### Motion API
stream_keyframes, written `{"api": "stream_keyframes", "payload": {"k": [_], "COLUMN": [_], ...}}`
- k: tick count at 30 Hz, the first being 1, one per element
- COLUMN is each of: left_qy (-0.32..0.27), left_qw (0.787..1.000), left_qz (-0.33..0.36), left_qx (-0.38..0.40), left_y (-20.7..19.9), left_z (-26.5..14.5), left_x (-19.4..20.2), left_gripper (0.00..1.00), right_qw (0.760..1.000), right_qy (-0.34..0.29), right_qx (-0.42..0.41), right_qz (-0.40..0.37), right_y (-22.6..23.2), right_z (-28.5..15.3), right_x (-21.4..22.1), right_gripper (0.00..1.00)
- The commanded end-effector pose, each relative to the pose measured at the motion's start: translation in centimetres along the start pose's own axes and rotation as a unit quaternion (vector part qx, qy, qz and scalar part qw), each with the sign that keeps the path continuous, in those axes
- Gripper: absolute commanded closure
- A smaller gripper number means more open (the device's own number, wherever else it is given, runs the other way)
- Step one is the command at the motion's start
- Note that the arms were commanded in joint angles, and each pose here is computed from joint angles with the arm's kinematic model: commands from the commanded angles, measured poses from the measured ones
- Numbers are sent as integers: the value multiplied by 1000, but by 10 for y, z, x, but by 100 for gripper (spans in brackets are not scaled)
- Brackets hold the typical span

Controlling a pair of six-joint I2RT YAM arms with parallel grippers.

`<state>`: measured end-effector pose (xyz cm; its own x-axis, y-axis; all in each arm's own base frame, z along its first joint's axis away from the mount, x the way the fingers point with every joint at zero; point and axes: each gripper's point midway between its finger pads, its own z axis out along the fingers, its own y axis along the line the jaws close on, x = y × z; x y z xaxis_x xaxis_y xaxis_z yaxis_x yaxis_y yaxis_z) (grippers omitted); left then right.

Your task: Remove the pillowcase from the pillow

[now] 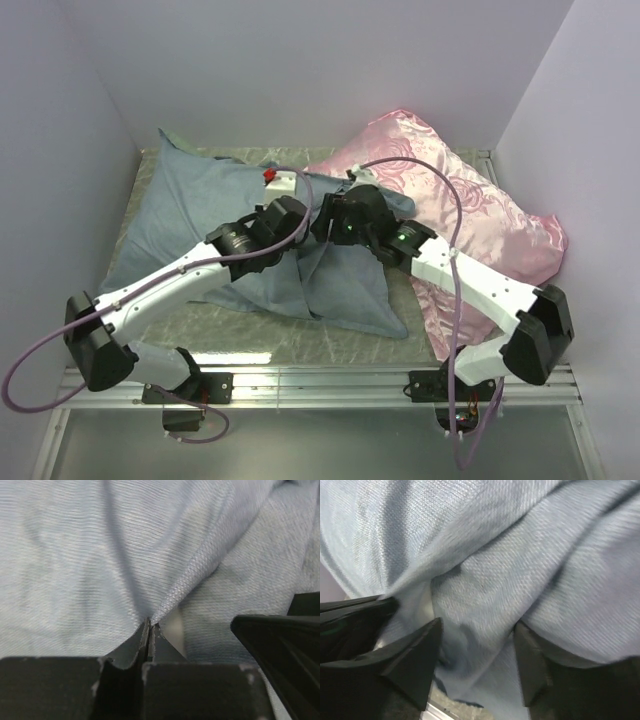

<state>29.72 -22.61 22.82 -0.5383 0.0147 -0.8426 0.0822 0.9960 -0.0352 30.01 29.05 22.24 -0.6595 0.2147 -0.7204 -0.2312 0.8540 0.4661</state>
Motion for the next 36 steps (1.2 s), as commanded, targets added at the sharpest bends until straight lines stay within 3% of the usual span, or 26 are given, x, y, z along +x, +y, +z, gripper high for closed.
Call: {"api": "stream_keyframes", "payload": {"k": [1,2,4,5,8,11,14,17,20,27,28,32,36], "left_qy": [-22,-22,-18,-14,-1,16,24,35,44,73,72,74,73], "left_qw": [999,999,999,998,997,996,994,992,990,986,986,988,990], "left_qz": [-38,-41,-45,-51,-73,-91,-108,-119,-135,-138,-138,-115,-98], "left_qx": [-14,-19,-15,-19,-11,-10,-12,-16,-13,51,56,69,71], "left_y": [18,22,25,31,43,56,67,76,82,56,52,34,21], "left_z": [-10,-9,-8,-4,6,16,22,30,37,40,39,34,26], "left_x": [-13,-12,-10,-7,1,13,17,22,29,39,37,34,30], "left_gripper": [100,100,99,100,99,100,100,100,100,99,100,100,99], "right_qw": [1000,1000,999,999,996,989,971,952,940,956,961,970,977], "right_qy": [-12,-7,-11,-14,-33,-66,-66,-67,-65,-5,-7,-31,-66], "right_qx": [9,22,43,50,78,134,229,280,296,238,219,180,138], "right_qz": [-3,-5,-3,-2,1,7,30,100,155,173,171,161,151], "right_y": [10,5,-6,-12,-31,-62,-138,-205,-245,-238,-230,-207,-176], "right_z": [8,12,10,4,-14,-36,-53,-64,-64,-40,-41,-57,-84], "right_x": [-13,-10,-7,-6,-12,-23,-3,15,35,70,69,57,37], "right_gripper": [37,50,67,83,100,100,100,100,100,99,84,56,42]}}
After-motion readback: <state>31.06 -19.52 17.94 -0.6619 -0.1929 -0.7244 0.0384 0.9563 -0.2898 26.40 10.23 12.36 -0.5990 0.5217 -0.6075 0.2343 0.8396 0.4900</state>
